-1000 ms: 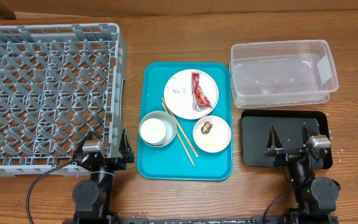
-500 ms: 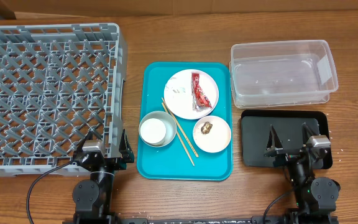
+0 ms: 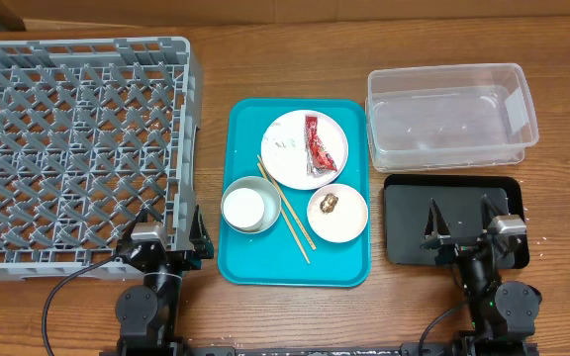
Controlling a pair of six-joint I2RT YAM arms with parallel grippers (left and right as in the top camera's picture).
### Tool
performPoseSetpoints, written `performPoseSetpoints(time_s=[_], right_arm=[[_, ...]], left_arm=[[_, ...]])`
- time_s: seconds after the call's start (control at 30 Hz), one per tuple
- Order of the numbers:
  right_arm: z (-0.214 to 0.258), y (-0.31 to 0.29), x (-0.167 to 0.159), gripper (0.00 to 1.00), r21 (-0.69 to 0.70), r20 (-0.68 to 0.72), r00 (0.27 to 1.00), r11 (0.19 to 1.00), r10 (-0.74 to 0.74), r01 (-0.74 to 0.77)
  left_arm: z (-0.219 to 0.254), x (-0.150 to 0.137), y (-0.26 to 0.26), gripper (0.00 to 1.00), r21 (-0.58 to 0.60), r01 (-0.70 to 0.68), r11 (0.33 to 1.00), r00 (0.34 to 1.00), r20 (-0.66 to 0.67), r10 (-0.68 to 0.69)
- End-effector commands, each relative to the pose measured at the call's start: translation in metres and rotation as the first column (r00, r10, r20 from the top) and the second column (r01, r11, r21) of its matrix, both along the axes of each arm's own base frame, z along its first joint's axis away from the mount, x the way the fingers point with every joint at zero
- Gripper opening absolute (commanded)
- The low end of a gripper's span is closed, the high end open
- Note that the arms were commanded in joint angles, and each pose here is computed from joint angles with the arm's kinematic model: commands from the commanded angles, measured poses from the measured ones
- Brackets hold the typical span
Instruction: Sort waste into correct bins and load items into the dishwasher
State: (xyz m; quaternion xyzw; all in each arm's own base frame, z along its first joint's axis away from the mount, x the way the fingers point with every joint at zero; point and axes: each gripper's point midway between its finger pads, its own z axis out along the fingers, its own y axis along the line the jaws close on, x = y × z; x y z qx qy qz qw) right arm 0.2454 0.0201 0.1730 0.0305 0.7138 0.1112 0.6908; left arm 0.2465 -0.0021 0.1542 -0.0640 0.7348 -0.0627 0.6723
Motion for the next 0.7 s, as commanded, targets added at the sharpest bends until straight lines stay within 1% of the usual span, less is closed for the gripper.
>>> performPoseSetpoints(time_s=[0.0,0.6,0.67], right_arm=[[-0.0021,-0.0022,0.0003,1.0,-0.003,0.002,1.0,1.0,-0.012,0.012],[-0.0023,-0.0035,0.0005,1.0,-0.003,0.002,1.0,1.0,-0.019,0.019],[-0.0022,-0.0035,0.0005,1.0,-0.003,0.002,1.0,1.0,-0.019,0.019]], left_arm=[[0.0008,-0.0003,-0.0026,1.0,0.016,0.013,1.0,1.0,0.006,-0.013],[0.0018,-0.0002,-0.0001,1.0,0.017,-0.001,1.0,1.0,0.01,0.001],[0.0006,-0.0002,-0.0026,1.0,0.015,0.014,1.0,1.0,0.005,-0.014]])
